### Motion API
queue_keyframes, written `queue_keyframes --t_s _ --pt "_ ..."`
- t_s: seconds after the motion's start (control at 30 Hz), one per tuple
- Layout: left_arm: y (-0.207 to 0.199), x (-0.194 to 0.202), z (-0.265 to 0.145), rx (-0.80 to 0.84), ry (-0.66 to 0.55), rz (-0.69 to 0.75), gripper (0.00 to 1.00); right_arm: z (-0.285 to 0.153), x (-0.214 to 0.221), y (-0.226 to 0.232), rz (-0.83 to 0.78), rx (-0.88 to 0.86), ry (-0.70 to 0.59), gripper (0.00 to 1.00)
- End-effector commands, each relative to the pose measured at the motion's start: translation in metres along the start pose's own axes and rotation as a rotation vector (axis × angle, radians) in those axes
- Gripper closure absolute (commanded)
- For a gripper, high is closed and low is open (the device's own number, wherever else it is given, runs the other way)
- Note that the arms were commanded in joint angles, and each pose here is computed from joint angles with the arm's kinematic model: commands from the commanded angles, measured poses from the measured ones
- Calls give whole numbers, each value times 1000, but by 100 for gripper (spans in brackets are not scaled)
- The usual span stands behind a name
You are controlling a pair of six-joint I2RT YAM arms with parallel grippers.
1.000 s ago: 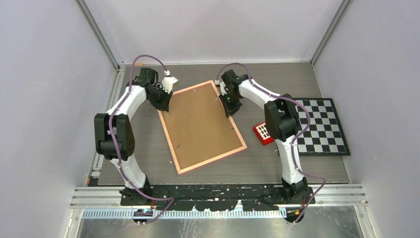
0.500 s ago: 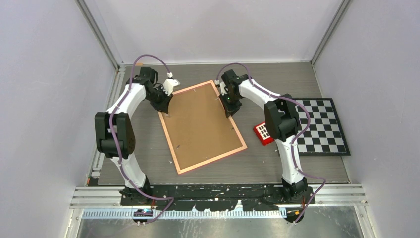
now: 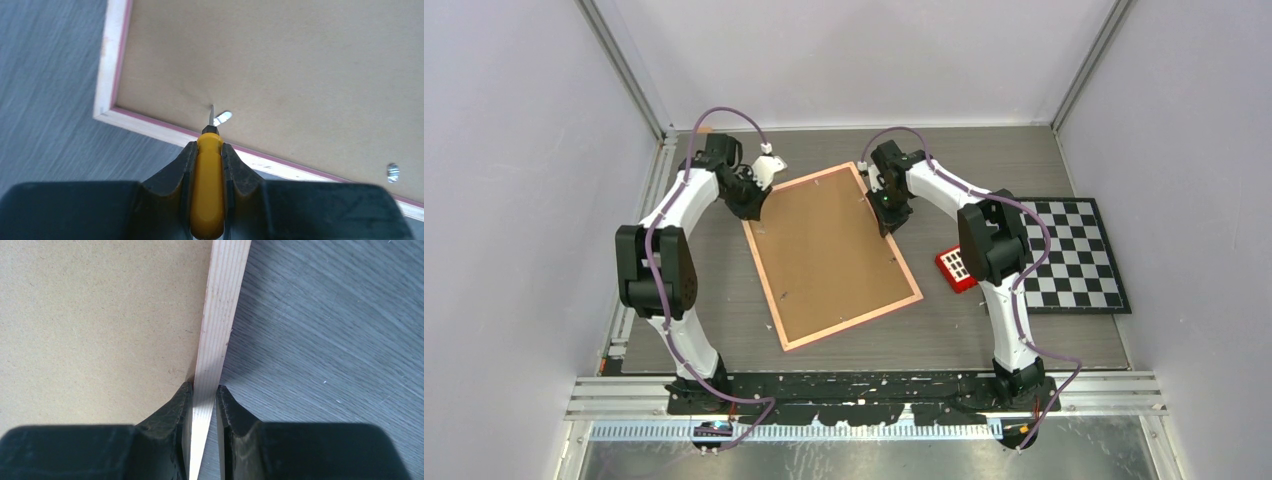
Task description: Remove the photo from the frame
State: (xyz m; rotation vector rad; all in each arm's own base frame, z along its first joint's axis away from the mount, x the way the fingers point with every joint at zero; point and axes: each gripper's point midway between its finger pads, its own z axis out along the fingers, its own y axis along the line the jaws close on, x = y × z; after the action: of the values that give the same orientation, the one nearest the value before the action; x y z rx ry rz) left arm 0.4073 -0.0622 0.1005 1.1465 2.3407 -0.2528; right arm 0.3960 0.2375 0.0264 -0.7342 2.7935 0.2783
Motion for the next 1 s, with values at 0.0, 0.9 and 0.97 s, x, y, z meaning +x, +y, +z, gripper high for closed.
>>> queue_keyframes --t_s 0.0,0.9,0.97 --pt "28 3 4 -102 17 60 100 17 13 6 -50 4 56 99" --pt "0 5 -13 60 6 121 100 18 13 8 -48 0 60 99" --pt "5 7 -10 45 18 122 100 19 13 8 -48 1 62 100"
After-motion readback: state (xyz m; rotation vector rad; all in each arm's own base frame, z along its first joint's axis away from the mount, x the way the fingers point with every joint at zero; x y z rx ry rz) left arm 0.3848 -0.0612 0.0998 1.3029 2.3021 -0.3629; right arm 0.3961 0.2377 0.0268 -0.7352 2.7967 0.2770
